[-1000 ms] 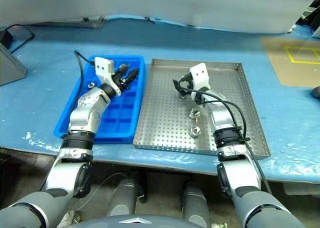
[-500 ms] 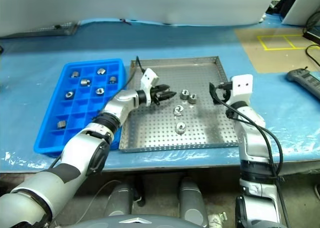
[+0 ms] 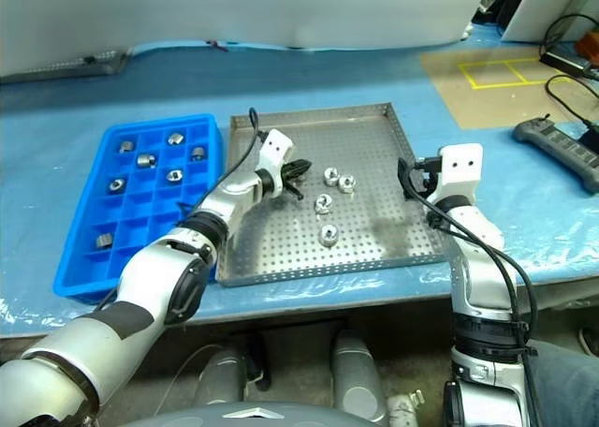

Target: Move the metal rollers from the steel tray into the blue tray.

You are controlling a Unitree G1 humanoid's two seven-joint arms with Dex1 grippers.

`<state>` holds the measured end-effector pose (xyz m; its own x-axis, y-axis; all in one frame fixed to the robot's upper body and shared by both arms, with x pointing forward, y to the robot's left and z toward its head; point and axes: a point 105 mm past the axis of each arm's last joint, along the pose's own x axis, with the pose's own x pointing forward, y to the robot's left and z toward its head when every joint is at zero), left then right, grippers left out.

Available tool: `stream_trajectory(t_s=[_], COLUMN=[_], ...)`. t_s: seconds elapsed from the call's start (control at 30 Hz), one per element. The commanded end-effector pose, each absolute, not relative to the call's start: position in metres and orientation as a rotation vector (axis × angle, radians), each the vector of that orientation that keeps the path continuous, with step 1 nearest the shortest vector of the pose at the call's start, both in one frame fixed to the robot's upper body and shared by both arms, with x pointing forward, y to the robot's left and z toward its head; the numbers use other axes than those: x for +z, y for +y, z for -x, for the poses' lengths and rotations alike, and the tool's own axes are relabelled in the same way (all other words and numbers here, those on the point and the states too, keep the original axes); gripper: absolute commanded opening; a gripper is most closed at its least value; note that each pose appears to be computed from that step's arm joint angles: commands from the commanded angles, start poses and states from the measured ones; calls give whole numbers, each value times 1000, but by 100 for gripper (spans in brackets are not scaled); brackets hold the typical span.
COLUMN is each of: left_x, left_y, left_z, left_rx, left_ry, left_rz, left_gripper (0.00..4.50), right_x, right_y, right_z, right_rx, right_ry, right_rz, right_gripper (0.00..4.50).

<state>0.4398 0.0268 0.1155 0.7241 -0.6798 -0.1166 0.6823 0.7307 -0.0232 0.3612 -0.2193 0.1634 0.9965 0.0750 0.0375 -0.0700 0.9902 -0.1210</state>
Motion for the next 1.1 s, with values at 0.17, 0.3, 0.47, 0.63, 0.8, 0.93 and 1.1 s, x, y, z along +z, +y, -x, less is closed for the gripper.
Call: stream_trajectory(t_s=[0.17,0.3,0.47,0.63,0.8,0.93,1.1], left_x=[149,152,143,119,93,98,107], left_y=[43,39,28,16,18,31,32], left_z=[-448,-446,-440,-430,-426,-435,-437], left_rx=[-743,-770,-825,-882,-856,-770,-769], left_ry=[14,-2,26,104,184,166,138], left_rz=[90,57,20,-53,-147,-139,-130], left_gripper=[164,262,262,262,262,171,81], right_x=[174,171,169,168,169,169,169], right_y=[-206,-203,-202,-208,-210,-210,-206], right_z=[-372,-374,-374,-370,-369,-369,-373], right_rx=[126,134,131,111,99,97,112], right_ry=[-89,-90,-89,-86,-90,-93,-95], right_rz=[131,126,124,127,128,127,125], right_gripper=[450,450,450,450,450,450,450])
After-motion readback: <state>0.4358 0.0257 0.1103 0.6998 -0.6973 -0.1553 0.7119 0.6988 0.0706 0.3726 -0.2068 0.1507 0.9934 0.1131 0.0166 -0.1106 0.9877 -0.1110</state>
